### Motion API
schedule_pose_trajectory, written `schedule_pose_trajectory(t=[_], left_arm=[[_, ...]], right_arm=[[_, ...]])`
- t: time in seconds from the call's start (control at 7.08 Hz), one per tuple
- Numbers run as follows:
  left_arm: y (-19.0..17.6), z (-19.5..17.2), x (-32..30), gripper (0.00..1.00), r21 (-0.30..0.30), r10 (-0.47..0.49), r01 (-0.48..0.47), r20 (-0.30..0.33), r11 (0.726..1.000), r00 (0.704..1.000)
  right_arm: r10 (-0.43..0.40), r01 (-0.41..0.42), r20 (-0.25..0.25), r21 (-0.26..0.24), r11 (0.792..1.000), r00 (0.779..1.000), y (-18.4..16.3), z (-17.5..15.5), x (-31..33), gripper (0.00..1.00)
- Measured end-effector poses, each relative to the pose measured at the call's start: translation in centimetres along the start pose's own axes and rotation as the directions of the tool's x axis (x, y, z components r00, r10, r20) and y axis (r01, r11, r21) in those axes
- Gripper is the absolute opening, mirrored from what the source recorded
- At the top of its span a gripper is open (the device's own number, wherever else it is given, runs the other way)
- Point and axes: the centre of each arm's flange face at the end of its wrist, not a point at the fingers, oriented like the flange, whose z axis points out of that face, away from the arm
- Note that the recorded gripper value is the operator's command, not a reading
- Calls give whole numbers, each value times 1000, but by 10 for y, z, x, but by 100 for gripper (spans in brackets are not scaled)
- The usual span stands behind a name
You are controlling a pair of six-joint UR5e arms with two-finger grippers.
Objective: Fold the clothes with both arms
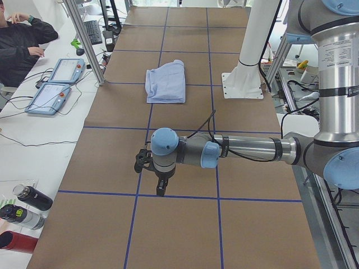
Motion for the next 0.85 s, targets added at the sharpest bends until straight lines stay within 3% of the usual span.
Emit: schedule_pose_trajectory(t=[0.85], left_arm=[[1,-1,2,100,0,2,-2,7,1000,1000]], right_arm=[[3,-3,-1,-7,1000,1000,-1,5,-2,100]])
